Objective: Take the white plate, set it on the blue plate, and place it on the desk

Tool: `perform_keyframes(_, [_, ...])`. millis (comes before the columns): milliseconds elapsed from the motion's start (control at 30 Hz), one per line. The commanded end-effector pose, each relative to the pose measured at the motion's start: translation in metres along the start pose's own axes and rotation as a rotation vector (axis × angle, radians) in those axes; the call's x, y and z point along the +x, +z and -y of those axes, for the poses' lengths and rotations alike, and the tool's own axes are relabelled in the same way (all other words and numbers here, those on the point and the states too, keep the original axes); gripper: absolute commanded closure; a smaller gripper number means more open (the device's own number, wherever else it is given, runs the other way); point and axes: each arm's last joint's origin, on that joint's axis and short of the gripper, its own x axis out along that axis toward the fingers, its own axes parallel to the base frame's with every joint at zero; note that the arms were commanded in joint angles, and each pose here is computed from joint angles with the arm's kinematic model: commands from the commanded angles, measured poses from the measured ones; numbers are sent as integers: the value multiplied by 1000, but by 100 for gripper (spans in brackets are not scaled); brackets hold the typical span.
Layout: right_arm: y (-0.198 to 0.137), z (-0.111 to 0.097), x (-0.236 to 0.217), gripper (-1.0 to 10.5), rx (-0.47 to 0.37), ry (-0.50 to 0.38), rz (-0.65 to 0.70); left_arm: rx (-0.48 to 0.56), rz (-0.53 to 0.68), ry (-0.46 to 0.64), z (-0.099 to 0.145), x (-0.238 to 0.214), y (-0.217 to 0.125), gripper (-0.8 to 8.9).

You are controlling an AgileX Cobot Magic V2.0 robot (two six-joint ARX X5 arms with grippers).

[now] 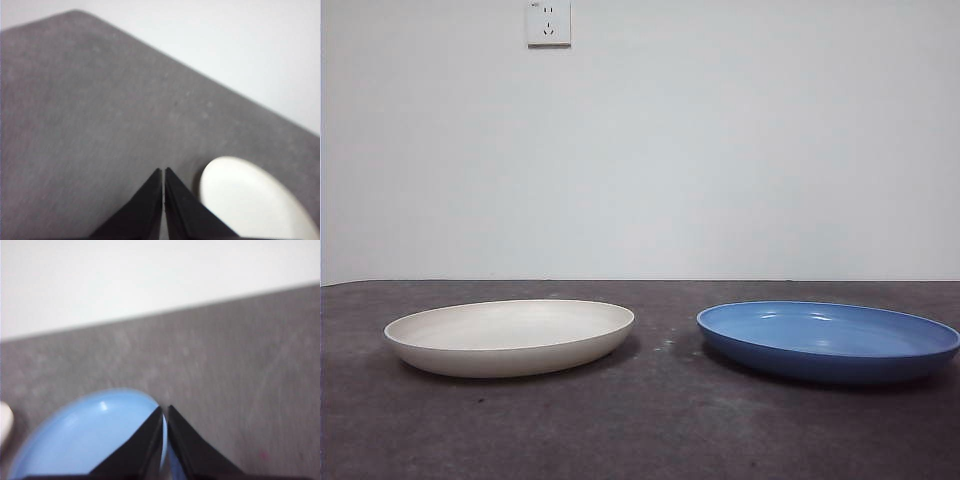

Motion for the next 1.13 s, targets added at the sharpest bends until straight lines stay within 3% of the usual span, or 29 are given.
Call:
perform_keyframes(33, [18, -6, -6, 938, 12, 18, 67, -9, 27, -19, 9, -8, 17, 804])
perform_keyframes(233, [57, -18, -21, 938, 6, 29, 107, 40, 12, -40, 26, -21, 48, 804])
perform_keyframes(433, [99, -32, -30, 938, -24, 47, 27, 146, -107, -126, 45, -24, 78, 804])
perform_keyframes(800, [155, -50, -8, 938, -85, 209, -393, 272, -442, -334, 72, -10, 114, 804])
perform_keyframes(1133, [157, -58, 5, 938, -122, 319, -717, 359, -700, -457, 92, -8, 118, 804])
